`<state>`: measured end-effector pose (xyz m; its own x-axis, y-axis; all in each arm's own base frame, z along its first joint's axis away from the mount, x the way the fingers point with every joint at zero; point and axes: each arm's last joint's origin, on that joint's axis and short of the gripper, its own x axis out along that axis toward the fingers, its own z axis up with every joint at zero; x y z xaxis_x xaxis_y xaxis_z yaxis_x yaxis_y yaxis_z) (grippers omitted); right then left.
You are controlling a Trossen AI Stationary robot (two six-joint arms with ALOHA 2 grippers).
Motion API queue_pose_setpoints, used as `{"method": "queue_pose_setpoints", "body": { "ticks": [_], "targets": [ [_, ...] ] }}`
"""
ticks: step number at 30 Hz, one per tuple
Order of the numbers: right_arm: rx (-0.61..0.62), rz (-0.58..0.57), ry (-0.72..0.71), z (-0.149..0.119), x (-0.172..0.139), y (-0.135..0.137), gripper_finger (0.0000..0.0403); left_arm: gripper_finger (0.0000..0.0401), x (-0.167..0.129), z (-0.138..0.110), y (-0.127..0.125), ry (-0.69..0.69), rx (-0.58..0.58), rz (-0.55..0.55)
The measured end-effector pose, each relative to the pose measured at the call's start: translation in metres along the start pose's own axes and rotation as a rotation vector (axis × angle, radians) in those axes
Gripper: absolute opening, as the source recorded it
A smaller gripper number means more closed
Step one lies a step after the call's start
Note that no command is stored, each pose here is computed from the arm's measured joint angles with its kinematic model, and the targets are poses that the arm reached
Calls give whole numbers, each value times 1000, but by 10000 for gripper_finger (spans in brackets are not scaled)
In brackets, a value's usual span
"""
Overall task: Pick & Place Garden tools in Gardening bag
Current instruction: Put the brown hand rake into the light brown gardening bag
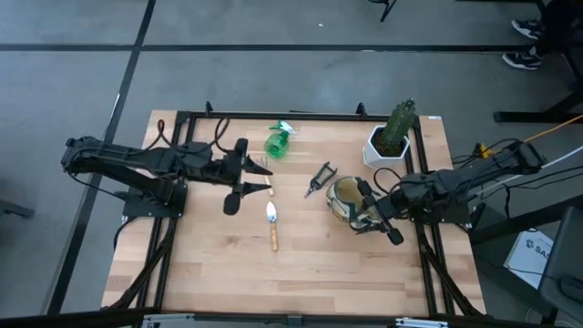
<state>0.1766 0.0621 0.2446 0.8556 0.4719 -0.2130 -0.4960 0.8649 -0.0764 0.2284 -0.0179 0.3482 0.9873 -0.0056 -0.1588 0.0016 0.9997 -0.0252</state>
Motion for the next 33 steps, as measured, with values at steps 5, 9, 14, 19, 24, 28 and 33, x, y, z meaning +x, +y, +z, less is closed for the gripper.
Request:
{"method": "queue_pose_setpoints", "body": {
  "ticks": [5, 9, 14, 19, 24, 28, 33],
  "targets": [
    [-4, -191, -74, -20, -4, -8, 172, 157, 0, 4, 6, 81, 21, 76],
    [32, -351, -104, -26, -13, -10, 172, 157, 4, 2, 9, 136, 42, 160],
    [27, -522, -114, -23, -19, -14, 172, 157, 15, -9, 9, 211, 45, 192],
    [-17, -594, -78, -25, -20, -16, 172, 157, 35, -23, 15, 281, -8, 226],
    [-56, -592, -35, -28, -20, -16, 172, 157, 57, -44, 26, 365, -147, 294],
    [-60, -590, -20, -29, -20, -16, 172, 157, 74, -65, 35, 443, -300, 369],
    [-60, -590, -20, -29, -20, -16, 172, 157, 91, -89, 42, 557, -388, 350]
  ]
}}
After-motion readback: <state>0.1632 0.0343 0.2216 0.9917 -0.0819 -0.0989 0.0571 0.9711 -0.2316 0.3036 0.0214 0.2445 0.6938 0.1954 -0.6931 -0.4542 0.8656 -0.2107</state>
